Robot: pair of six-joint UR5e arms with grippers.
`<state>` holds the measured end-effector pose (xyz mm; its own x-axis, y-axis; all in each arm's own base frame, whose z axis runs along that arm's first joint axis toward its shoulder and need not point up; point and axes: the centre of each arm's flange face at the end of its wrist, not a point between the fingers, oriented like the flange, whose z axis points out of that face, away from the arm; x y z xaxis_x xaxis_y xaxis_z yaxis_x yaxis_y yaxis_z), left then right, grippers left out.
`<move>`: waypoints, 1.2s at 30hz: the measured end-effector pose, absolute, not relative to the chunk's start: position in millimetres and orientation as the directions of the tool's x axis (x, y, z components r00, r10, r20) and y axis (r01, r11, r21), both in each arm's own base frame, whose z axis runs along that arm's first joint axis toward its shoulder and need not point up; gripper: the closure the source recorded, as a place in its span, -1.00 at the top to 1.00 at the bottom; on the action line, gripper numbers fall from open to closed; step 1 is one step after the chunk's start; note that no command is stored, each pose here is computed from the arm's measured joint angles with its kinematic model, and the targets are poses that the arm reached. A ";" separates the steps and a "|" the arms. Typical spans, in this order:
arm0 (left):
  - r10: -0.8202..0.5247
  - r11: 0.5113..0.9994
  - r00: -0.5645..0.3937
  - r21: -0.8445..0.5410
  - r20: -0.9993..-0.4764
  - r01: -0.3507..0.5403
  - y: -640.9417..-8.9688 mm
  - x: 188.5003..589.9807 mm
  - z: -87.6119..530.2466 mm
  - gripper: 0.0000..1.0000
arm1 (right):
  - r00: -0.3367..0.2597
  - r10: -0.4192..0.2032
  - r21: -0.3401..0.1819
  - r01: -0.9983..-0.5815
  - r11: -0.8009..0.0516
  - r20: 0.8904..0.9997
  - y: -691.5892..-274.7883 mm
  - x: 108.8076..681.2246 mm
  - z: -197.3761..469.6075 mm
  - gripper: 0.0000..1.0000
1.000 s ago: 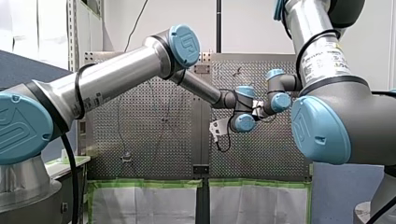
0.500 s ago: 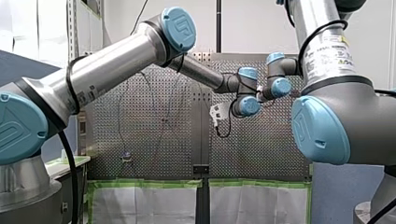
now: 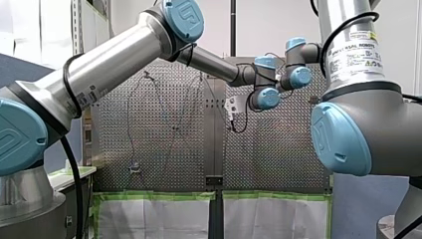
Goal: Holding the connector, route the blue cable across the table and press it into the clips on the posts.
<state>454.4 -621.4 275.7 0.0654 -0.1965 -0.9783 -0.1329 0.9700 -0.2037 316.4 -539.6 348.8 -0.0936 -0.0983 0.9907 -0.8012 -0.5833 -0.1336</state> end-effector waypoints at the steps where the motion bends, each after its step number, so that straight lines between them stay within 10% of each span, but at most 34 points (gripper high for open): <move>1: -0.196 0.970 0.072 -0.204 -0.978 -0.132 -621.4 453.8 281.0 -1.00 | -0.098 -0.094 -0.134 -0.800 -0.584 0.991 -538.2 316.4 353.0 -1.00; 36: -0.244 0.955 0.162 -0.266 -0.956 -0.134 -610.6 458.2 350.2 -1.00 | -0.140 -0.047 -0.141 -0.798 -0.586 0.989 -511.7 307.7 400.9 -1.00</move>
<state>458.2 -610.6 350.2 0.1619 -0.2439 -0.9562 -0.1341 0.9545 -0.2662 307.7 -511.7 400.9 -0.1404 -0.0475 0.9890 -0.7977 -0.5863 -0.1414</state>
